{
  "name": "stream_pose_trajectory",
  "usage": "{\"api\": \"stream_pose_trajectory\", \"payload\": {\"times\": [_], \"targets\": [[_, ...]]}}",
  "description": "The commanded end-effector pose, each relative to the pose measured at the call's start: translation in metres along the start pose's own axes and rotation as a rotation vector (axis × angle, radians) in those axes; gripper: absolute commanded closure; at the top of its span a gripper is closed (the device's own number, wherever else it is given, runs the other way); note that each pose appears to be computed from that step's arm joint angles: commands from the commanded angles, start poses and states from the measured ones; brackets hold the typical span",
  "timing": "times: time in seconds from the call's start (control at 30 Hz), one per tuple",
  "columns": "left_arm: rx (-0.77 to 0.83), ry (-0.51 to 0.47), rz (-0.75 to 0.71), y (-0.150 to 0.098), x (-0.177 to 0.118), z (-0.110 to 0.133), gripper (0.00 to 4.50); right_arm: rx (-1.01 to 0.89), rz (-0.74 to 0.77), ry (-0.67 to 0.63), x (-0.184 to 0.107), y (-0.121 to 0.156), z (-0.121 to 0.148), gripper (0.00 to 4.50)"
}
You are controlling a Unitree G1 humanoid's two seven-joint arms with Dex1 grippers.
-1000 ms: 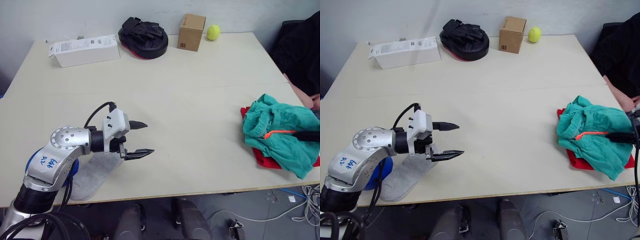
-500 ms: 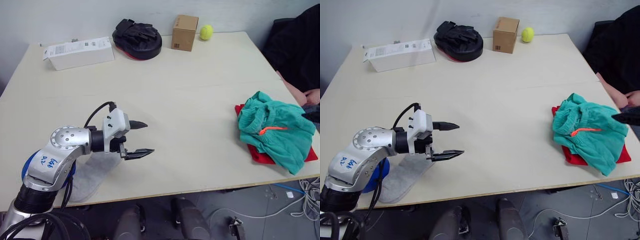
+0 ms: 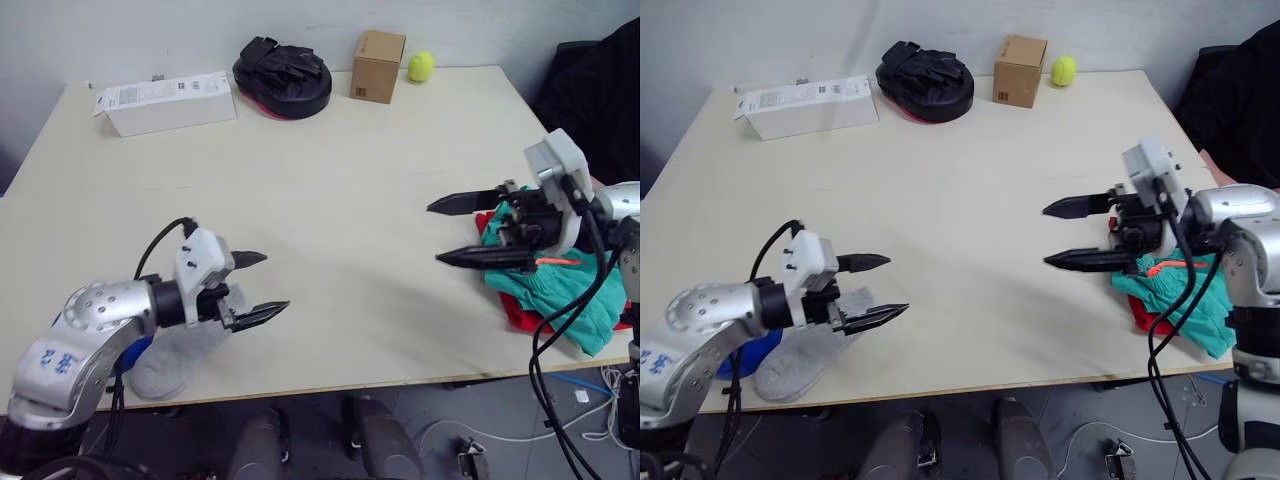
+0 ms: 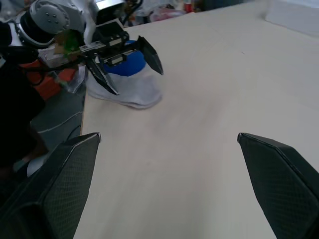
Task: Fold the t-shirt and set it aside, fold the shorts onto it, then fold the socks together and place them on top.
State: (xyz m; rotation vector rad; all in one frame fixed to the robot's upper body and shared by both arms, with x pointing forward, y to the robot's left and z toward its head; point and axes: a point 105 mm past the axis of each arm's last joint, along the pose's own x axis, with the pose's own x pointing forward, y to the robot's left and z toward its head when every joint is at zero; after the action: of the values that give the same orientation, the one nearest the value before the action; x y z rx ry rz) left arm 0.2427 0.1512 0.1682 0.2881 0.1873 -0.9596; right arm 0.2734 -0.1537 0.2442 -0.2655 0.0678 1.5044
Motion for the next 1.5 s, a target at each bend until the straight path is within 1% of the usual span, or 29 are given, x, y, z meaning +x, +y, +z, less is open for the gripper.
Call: {"api": "stream_pose_trajectory", "payload": {"times": [0.03, 0.13, 0.2, 0.3, 0.37, 0.43, 0.53, 0.7, 0.83, 0.93, 1.03, 1.1, 1.27, 1.4, 1.5], "targets": [[0.021, 0.013, 0.107, -0.010, -0.023, 0.002, 0.00, -0.111, 0.064, -0.031, 0.013, 0.013, 0.012, 0.02], [-0.039, 0.055, 0.212, -0.023, -0.045, -0.011, 0.00, -0.130, 0.097, -0.057, 0.022, 0.015, 0.016, 0.02], [-0.059, 0.109, 0.286, -0.034, -0.060, -0.024, 0.00, -0.137, 0.119, -0.068, 0.026, 0.015, 0.018, 0.02], [-0.083, 0.186, 0.411, -0.043, -0.080, -0.044, 0.00, -0.139, 0.157, -0.076, 0.032, 0.018, 0.017, 0.02], [-0.072, 0.220, 0.490, -0.045, -0.089, -0.053, 0.00, -0.140, 0.182, -0.074, 0.035, 0.021, 0.014, 0.02], [-0.051, 0.232, 0.559, -0.041, -0.092, -0.055, 0.00, -0.138, 0.192, -0.073, 0.037, 0.023, 0.011, 0.02], [-0.010, 0.236, 0.612, -0.031, -0.086, -0.054, 0.00, -0.136, 0.191, -0.082, 0.041, 0.022, 0.010, 0.02], [0.063, 0.240, 0.599, -0.021, -0.064, -0.051, 0.00, -0.131, 0.178, -0.087, 0.042, 0.023, 0.009, 0.02], [0.096, 0.263, 0.569, -0.016, -0.046, -0.054, 0.00, -0.130, 0.162, -0.072, 0.041, 0.025, 0.006, 0.02], [0.129, 0.335, 0.551, -0.011, -0.037, -0.066, 0.00, -0.126, 0.150, -0.071, 0.040, 0.028, 0.007, 0.02], [0.199, 0.398, 0.518, -0.009, -0.026, -0.075, 0.00, -0.115, 0.139, -0.074, 0.039, 0.031, 0.008, 0.02], [0.196, 0.410, 0.499, -0.010, -0.019, -0.080, 0.00, -0.112, 0.137, -0.069, 0.039, 0.033, 0.009, 0.02], [0.192, 0.387, 0.488, -0.009, -0.002, -0.081, 0.00, -0.110, 0.125, -0.063, 0.038, 0.036, 0.011, 0.02], [0.195, 0.431, 0.459, -0.009, 0.005, -0.090, 0.00, -0.105, 0.111, -0.084, 0.040, 0.036, 0.015, 0.02], [0.176, 0.450, 0.454, -0.007, 0.007, -0.095, 0.58, -0.098, 0.098, -0.090, 0.040, 0.036, 0.015, 0.00]]}}
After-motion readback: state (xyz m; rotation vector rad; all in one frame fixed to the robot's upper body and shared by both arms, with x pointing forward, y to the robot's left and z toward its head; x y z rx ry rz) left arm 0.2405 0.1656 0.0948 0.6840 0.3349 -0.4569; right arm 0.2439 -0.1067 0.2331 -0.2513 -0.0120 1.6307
